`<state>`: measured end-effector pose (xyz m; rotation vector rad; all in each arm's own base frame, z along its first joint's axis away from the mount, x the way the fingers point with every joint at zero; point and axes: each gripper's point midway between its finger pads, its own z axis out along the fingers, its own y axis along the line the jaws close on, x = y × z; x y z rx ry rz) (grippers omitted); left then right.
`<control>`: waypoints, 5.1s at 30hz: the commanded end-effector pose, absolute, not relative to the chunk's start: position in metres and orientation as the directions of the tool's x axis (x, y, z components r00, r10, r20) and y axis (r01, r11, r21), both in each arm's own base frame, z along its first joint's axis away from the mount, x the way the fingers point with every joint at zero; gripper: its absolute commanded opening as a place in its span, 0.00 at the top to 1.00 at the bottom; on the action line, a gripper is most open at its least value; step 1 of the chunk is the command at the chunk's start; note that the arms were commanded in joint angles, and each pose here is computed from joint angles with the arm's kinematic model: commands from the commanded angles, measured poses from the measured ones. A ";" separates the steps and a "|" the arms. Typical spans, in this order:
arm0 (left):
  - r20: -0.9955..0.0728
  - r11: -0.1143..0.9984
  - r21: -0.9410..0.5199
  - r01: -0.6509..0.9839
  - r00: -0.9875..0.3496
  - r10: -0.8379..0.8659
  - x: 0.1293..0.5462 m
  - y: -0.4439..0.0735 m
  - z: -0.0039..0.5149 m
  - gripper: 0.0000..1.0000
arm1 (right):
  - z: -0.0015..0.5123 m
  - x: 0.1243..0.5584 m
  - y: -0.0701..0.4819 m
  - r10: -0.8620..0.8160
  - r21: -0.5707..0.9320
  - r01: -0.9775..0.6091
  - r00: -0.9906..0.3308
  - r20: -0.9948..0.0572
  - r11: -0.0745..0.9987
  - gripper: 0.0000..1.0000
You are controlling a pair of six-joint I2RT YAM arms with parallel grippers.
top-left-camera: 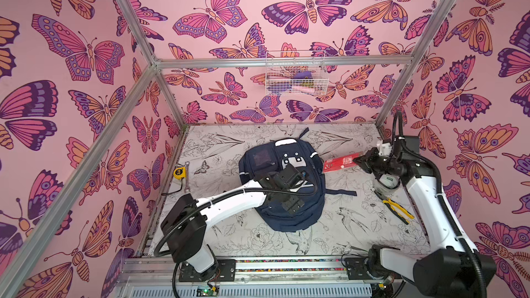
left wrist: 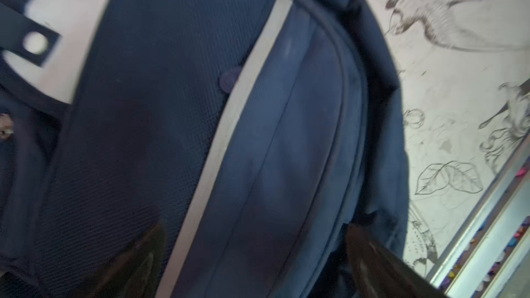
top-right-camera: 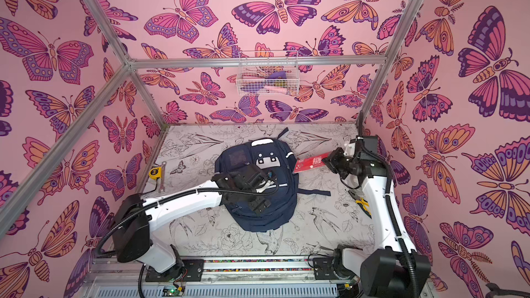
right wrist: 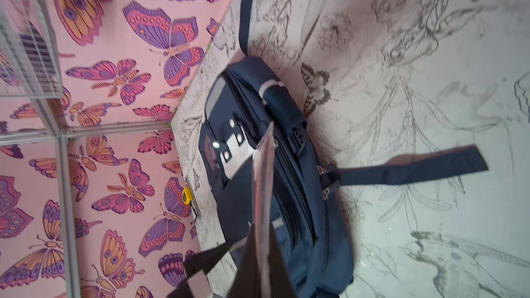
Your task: Pack the student bag
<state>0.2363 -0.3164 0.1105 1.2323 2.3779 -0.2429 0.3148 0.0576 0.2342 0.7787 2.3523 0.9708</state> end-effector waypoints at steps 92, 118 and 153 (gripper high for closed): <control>-0.668 0.769 -0.358 0.529 -0.720 0.185 0.298 -0.316 0.183 1.00 | 0.187 0.252 0.187 0.325 0.543 0.067 -0.860 -0.394 0.837 0.92; -0.188 0.671 -0.736 -0.094 -0.923 -0.335 0.249 -0.198 0.160 0.18 | 0.129 0.228 0.229 0.096 0.276 -0.044 -0.876 -0.473 0.960 0.64; 0.186 0.414 -0.860 -0.299 -0.938 -0.292 0.254 -0.256 0.118 0.71 | 0.126 0.280 0.252 0.012 0.157 -0.074 -0.874 -0.487 0.985 0.72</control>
